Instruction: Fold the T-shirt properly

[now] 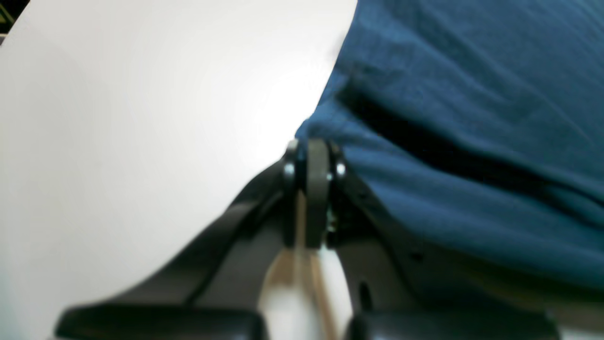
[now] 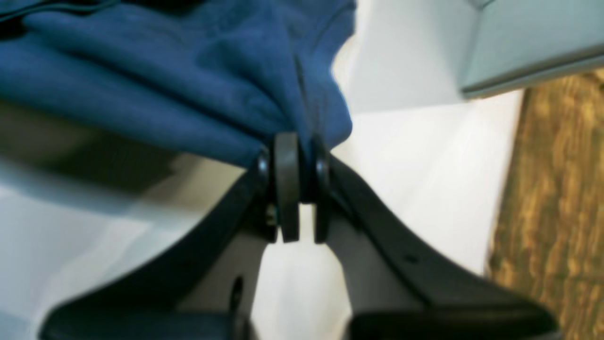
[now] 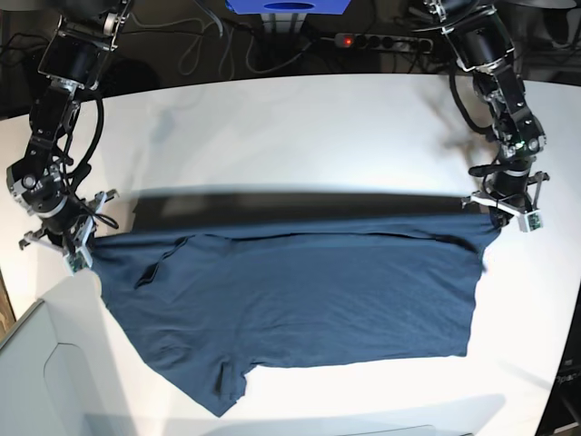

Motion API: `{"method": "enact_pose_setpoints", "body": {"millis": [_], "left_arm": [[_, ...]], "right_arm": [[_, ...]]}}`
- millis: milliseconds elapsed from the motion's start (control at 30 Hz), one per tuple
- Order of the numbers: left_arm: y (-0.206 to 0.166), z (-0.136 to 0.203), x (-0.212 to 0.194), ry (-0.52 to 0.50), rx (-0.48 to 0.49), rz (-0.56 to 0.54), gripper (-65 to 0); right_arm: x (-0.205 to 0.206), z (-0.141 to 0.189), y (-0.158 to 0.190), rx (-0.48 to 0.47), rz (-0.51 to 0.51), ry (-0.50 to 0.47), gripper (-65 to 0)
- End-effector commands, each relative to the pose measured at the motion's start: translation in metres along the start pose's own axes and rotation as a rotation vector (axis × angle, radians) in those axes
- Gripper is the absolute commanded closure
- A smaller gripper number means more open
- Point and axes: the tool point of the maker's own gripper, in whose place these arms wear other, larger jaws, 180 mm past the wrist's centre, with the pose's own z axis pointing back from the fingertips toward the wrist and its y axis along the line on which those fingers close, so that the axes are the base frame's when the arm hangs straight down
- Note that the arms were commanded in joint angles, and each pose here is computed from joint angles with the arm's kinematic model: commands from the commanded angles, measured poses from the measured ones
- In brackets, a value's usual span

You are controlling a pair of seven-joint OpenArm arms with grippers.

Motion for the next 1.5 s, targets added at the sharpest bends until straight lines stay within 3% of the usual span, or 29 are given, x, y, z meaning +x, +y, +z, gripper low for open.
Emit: {"method": "enact_pose_setpoints", "body": {"millis": [0, 267, 467, 667, 833, 1233, 1467], "left_arm": [[0.003, 0.0, 0.041, -0.103, 0.009, -0.011, 0.0], [-0.004, -0.003, 0.061, -0.097, 0.001, -0.003, 0.0], [-0.004, -0.004, 0.062, -0.1, 0.001, -0.002, 0.0], [0.006, -0.003, 0.078, -0.122, 0.017, -0.024, 0.0], [0.012, -0.002, 0.082, -0.126, 0.026, -0.035, 0.0], [0.011, 0.008, 0.07, -0.115, 0.025, -0.058, 0.0], [0.009, 0.025, 0.045, -0.083, 0.022, -0.092, 0.0]], "right_arm": [[0.021, 0.006, -0.019, -0.042, 0.02, -0.049, -0.1], [0.053, 0.008, -0.044, -0.093, 0.006, -0.074, -0.1], [0.082, 0.007, -0.041, -0.089, -0.023, -0.162, -0.1], [0.077, 0.003, -0.032, -0.069, -0.032, -0.152, -0.1], [0.098, 0.008, -0.045, -0.1, -0.03, -0.193, -0.1], [0.063, 0.003, -0.023, -0.057, -0.028, -0.122, -0.1], [0.018, 0.014, 0.004, -0.027, 0.006, -0.042, -0.1]]}}
